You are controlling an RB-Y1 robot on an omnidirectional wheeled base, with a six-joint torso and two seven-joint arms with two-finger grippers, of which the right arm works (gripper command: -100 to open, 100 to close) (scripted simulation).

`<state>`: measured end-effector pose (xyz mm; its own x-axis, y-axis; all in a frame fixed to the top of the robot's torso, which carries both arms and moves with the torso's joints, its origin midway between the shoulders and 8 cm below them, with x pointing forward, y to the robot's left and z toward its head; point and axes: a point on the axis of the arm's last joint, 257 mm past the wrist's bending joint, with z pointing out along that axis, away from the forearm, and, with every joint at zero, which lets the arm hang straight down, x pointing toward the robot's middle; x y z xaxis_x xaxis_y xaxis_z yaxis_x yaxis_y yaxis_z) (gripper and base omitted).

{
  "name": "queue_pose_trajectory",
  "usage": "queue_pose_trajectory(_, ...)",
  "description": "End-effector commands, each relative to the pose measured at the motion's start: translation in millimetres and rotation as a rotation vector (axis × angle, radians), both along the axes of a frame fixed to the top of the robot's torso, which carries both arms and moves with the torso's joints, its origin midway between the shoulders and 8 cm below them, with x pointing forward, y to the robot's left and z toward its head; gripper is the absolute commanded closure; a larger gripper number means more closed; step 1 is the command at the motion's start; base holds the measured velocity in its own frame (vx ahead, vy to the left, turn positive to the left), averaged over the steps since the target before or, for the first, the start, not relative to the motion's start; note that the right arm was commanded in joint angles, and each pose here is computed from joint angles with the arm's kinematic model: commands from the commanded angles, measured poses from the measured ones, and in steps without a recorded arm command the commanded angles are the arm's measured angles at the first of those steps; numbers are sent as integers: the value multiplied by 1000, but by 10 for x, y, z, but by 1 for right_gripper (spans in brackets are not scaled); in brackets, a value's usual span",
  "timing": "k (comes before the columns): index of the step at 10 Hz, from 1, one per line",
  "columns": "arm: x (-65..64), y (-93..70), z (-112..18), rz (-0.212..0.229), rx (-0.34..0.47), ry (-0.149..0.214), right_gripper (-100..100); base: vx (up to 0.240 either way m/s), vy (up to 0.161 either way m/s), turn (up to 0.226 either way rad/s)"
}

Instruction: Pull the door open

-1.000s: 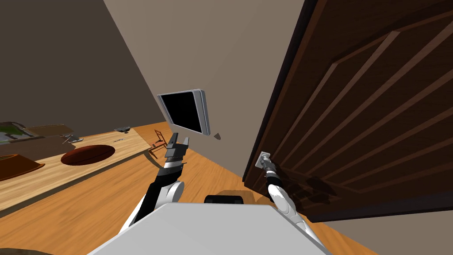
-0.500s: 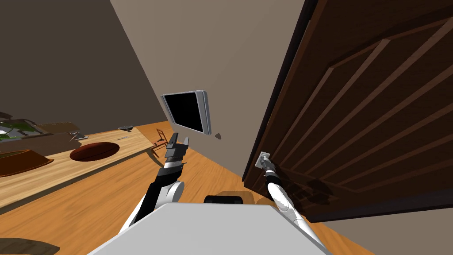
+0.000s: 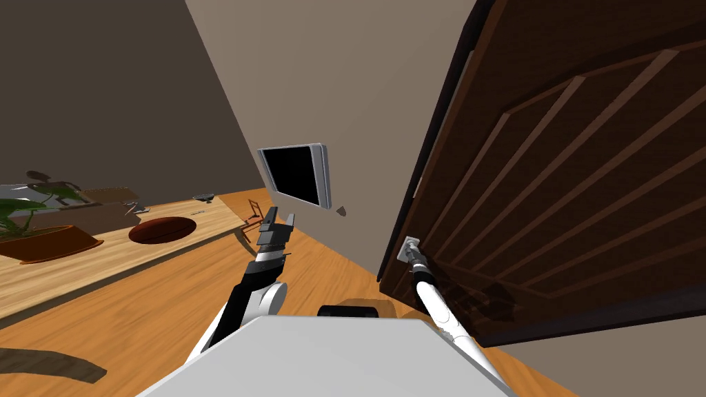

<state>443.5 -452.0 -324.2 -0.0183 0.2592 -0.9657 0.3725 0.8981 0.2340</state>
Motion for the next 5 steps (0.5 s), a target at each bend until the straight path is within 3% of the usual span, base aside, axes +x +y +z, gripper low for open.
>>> queue_pose_trajectory(1, -22, -25, -137, -13, 59, 19, 100, -46, -2, 31)
queue_pose_trajectory(5, 10, -16, -284, -33, 190, 26, 100, -54, -12, 29)
